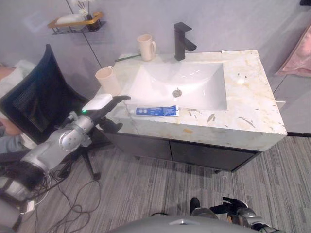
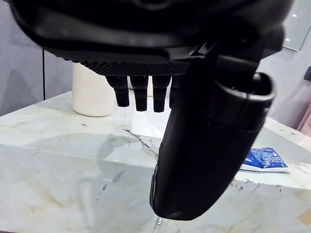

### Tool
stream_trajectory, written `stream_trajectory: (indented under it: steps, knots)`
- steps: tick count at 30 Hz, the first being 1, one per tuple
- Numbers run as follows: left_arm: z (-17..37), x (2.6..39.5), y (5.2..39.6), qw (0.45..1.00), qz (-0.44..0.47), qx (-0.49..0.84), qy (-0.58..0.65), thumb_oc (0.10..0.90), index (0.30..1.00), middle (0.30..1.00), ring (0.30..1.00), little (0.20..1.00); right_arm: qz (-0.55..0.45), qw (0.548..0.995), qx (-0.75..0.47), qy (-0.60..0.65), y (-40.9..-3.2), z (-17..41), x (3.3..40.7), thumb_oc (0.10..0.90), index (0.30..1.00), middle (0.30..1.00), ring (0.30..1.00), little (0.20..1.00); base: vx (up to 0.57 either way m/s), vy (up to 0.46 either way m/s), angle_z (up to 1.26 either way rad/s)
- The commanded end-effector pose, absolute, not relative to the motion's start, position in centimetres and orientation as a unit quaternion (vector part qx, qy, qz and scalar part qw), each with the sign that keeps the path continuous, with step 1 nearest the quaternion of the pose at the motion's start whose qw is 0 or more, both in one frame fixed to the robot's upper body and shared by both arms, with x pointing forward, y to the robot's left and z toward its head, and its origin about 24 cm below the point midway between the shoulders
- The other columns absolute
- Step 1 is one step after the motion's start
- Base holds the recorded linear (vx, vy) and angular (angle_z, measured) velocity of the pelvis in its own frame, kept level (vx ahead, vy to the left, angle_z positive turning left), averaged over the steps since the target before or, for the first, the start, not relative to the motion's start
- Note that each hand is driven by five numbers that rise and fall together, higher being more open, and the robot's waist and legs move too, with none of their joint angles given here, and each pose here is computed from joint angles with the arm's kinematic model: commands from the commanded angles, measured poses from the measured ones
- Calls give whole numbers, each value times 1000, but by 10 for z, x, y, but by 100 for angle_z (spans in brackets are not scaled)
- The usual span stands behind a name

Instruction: Organize the bathroom.

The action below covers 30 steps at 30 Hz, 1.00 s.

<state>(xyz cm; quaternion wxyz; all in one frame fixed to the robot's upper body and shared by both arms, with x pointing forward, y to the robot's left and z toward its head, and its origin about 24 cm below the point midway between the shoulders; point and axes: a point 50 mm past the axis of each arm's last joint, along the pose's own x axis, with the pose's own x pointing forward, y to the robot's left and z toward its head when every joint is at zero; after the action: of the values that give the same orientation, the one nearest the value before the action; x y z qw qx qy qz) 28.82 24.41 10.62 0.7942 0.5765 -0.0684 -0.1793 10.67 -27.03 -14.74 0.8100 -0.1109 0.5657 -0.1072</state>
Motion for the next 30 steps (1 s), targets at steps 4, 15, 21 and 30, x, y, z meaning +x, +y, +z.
stream_trajectory:
  steps: [4,15,21,30]
  knots:
    - [168,307,241,805,-97,559,-176,800,900,900,900,900,-109,824,-117,543,-270,-143,124,800,900,900,900,900,0,0,0]
    - [170,312,227,810,-94,546,-191,800,900,900,900,900,-112,820,-111,550,-269,-146,117,800,900,900,900,900,12,-8,-1]
    - [173,314,226,809,-96,548,-190,800,900,900,900,900,-117,818,-109,553,-270,-146,113,800,900,900,900,900,23,-17,-2]
    - [175,314,223,811,-99,544,-193,800,900,900,900,900,-122,818,-98,553,-269,-147,111,800,900,900,900,900,19,-22,-4]
